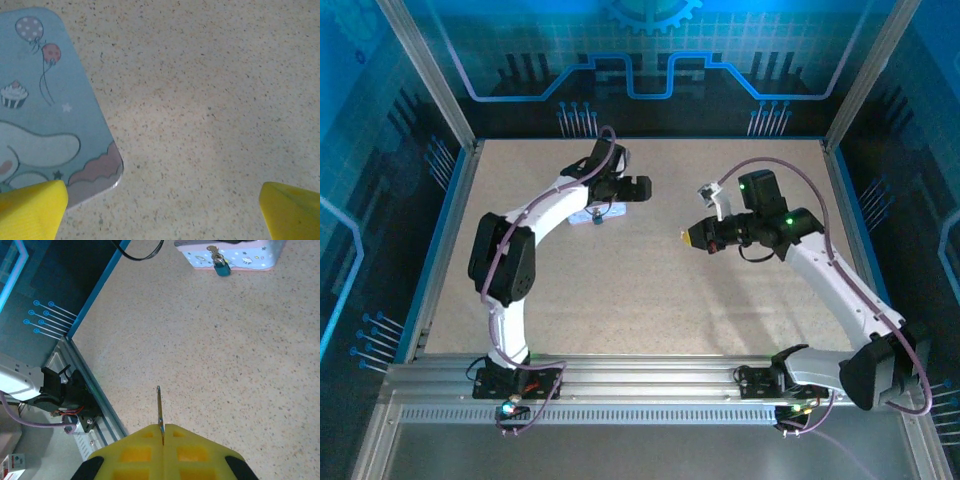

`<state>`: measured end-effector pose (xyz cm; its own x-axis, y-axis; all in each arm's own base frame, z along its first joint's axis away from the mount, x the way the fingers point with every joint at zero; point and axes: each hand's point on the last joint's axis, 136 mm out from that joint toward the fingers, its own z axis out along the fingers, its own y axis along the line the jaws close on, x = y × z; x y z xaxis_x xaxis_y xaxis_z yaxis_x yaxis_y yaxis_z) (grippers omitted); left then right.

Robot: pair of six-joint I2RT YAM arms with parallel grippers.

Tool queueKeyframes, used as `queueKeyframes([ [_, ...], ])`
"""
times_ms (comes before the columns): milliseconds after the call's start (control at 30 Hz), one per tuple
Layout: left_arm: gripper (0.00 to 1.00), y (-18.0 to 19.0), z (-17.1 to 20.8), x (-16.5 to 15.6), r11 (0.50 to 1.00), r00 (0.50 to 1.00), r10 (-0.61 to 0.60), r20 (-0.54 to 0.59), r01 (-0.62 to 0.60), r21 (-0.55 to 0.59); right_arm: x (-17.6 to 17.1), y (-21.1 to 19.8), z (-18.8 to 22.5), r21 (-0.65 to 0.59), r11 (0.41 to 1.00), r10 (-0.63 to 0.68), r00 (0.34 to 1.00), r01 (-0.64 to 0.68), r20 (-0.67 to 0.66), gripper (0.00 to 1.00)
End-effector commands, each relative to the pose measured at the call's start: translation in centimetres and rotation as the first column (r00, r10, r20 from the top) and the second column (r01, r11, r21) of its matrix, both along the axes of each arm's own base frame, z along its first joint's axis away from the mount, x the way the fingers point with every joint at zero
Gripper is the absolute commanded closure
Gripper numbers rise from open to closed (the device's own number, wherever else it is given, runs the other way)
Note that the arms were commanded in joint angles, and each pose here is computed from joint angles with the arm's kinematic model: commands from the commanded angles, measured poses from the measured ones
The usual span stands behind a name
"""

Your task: Unlock the padlock with the key

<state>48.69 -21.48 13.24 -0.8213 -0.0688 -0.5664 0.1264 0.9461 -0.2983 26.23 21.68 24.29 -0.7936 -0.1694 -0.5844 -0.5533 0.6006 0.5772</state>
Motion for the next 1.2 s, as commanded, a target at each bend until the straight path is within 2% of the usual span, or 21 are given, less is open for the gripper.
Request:
queueKeyframes([
  [0,0.01,0.3,-0.1,1.1,0.998,1.000,-0.017,0.006,0.016,0.062,-0.4,-1.0,-0.1,-0.002,1.000,-0.027,1.000,0.027,-0.011,0.98],
  [500,0.01,-0.7,-3.2,2.3,0.988,0.996,-0.058,-0.070,0.068,0.140,-0.4,-2.1,-0.4,0.002,0.998,-0.065,0.998,0.065,-0.023,0.98],
  [800,0.01,-1.6,-4.3,0.6,0.980,0.991,-0.101,-0.091,0.115,0.164,-0.3,-3.3,-0.3,-0.044,0.994,-0.096,0.995,0.095,-0.007,0.98],
  [1167,0.01,-2.6,-3.4,-2.7,0.979,0.990,-0.127,-0.059,0.135,0.150,0.0,-6.0,0.8,-0.020,0.983,-0.182,0.983,0.182,0.013,0.98],
])
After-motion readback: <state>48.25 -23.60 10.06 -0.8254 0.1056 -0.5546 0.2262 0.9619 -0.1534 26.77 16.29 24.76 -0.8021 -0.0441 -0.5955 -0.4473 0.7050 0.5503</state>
